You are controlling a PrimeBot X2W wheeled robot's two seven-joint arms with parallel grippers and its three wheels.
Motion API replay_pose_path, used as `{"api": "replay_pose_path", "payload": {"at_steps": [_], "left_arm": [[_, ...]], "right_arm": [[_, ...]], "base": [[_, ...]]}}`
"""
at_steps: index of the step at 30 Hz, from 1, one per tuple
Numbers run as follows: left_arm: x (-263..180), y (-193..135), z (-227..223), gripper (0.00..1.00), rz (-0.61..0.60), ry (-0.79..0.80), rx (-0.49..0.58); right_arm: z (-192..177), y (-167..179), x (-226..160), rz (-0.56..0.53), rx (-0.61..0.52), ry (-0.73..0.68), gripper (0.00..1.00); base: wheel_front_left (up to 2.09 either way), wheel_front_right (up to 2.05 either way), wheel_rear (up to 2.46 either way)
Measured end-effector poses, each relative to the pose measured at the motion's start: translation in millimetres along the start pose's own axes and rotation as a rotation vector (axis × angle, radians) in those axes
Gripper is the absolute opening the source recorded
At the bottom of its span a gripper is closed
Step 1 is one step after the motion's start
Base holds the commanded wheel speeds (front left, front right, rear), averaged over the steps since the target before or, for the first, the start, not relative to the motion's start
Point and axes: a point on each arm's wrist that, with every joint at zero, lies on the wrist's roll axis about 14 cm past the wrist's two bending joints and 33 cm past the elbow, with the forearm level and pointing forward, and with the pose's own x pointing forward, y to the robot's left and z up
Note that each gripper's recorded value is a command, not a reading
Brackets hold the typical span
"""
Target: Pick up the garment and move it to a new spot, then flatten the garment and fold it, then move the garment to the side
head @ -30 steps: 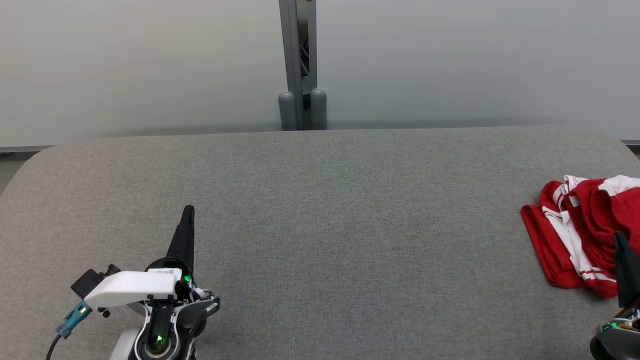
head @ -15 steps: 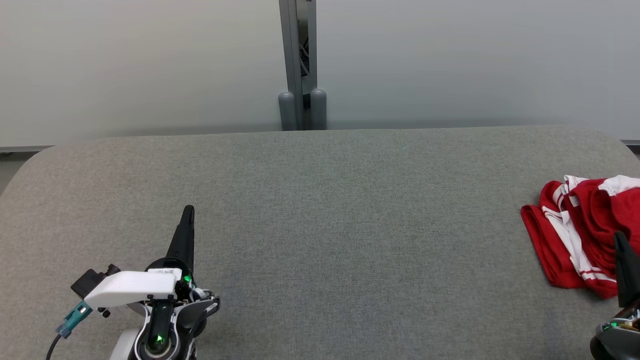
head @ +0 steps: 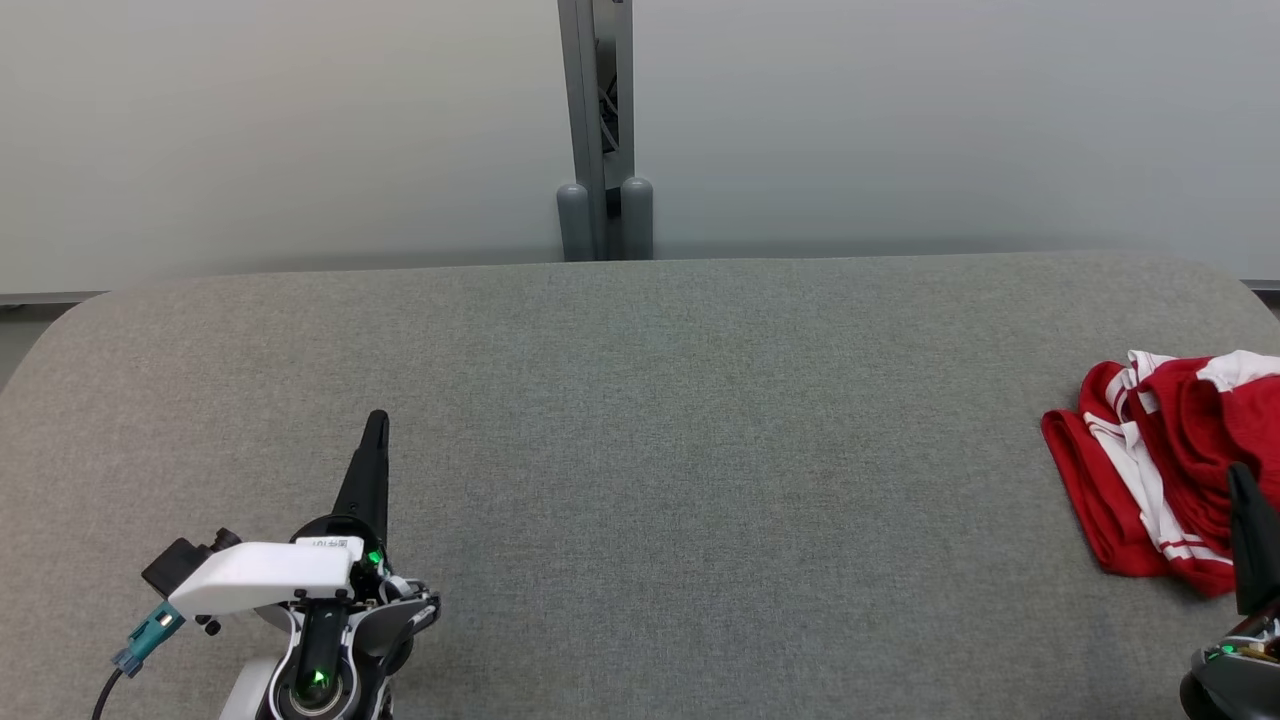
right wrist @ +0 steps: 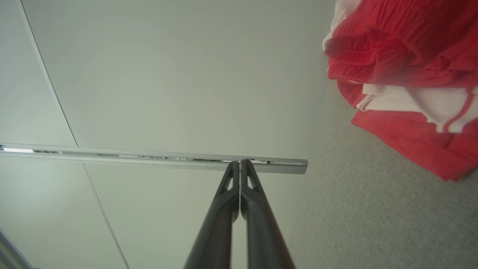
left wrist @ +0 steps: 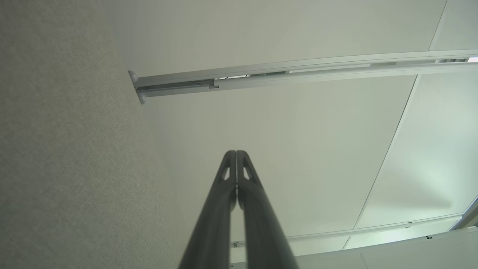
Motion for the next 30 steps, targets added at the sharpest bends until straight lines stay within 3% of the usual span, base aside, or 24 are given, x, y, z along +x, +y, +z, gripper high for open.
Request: {"api": "replay_pose_path", "payload": {"at_steps": [30], "left_arm": [[0.0, 0.0, 0.0, 0.0, 0.0, 0.0, 0.0]], "right_arm": [[0.0, 0.0, 0.0, 0.0, 0.0, 0.0, 0.0]], "base": [[0.0, 0.0, 0.0]]}}
